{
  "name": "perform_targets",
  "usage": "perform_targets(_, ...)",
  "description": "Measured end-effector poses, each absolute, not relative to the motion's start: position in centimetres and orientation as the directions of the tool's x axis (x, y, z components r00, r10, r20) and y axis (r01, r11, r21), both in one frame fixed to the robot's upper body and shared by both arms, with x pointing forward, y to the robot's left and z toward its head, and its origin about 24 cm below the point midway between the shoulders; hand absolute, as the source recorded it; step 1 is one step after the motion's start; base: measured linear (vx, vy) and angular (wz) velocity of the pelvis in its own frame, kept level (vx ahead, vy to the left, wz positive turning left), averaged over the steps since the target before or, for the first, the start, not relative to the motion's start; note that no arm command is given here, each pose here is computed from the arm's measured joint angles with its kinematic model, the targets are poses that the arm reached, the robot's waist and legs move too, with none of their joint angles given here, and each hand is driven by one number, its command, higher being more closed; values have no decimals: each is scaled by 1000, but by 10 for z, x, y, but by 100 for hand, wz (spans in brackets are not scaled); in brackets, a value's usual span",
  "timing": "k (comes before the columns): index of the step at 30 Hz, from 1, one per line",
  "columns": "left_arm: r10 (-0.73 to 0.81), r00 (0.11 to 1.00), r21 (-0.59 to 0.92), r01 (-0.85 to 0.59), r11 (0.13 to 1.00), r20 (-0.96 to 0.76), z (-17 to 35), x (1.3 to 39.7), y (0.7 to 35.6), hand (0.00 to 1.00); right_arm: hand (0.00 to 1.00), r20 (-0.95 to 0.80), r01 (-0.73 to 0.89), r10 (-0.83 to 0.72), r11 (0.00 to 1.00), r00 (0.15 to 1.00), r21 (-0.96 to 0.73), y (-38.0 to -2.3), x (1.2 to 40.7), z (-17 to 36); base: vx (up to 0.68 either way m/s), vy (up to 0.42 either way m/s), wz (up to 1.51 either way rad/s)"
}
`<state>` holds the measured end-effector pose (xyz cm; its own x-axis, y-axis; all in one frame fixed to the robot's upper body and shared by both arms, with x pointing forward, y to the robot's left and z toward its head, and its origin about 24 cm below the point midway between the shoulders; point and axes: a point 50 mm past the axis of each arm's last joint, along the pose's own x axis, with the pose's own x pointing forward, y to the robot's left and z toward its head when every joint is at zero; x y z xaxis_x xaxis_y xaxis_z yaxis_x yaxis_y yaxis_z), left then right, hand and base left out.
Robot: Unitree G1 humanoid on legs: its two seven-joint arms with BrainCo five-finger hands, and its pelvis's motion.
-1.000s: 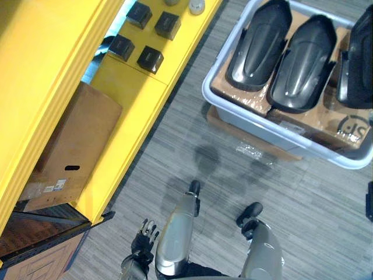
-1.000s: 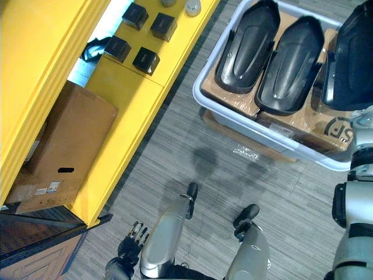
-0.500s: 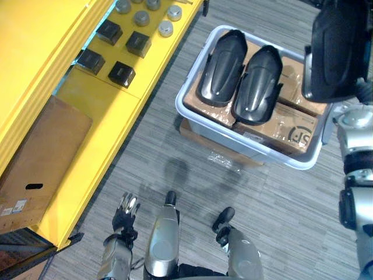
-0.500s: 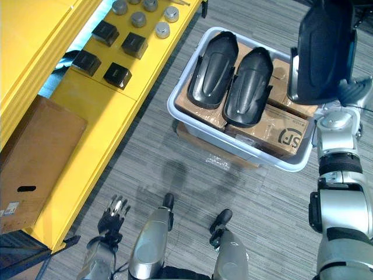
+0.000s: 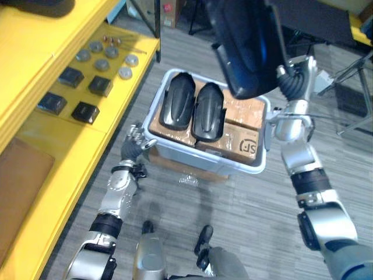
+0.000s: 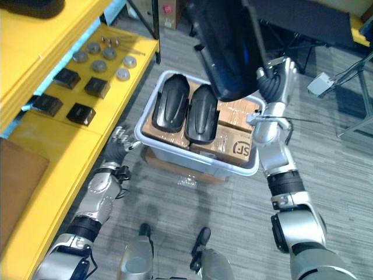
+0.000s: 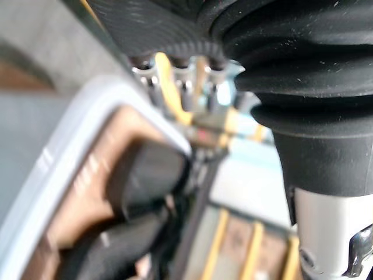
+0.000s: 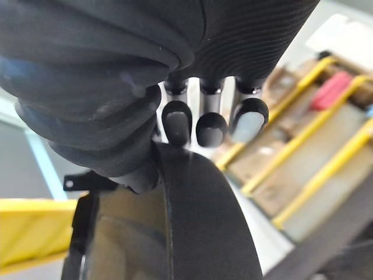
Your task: Walk over and take plastic housings, then place them on the shelf
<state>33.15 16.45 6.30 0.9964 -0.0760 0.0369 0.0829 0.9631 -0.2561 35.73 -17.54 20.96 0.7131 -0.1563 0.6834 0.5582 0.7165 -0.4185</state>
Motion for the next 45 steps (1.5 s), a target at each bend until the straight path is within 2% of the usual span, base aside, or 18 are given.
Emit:
perform_targets(3,-144,990,-343,137,929,7,58,331,143,0,100,678,499,-87,747,729,-440,-158,354,201,20,3,-6)
perform_targets(10,-311,947,-368,319,874,83,79,331,95,0,100,626,355,51,786,778,-506,-123,351,182,18,8,2)
perform_targets(14,-315,944,-408,327,852,99,85,329,83,0,100,590,270,129,797,797,-540,-101,348,171,14,17,4)
perform_targets(23,-193,981,-458,183,870,23,81,330,85,0,100,550,172,216,805,807,-568,-81,341,157,-19,36,3)
perform_targets(28,-26,999,-485,12,874,-22,81,331,93,0,100,509,115,228,822,830,-557,-71,333,137,-10,30,4)
perform_targets(31,111,994,-529,-107,842,-26,85,332,100,0,100,473,84,230,828,851,-554,-65,331,125,-3,8,1)
perform_targets(32,147,989,-545,-137,827,-25,86,332,103,100,100,463,76,228,831,857,-552,-64,329,121,-4,25,5)
perform_targets(38,369,929,-684,-242,689,42,99,331,133,100,100,408,14,261,829,875,-559,-54,318,101,-6,16,1)
perform_targets(41,405,914,-772,-234,590,33,98,331,145,100,100,388,-12,277,827,879,-562,-50,313,94,-2,10,0)
perform_targets(45,395,916,-839,-159,520,71,100,332,152,100,100,375,-24,280,827,884,-561,-49,310,89,-2,8,0)
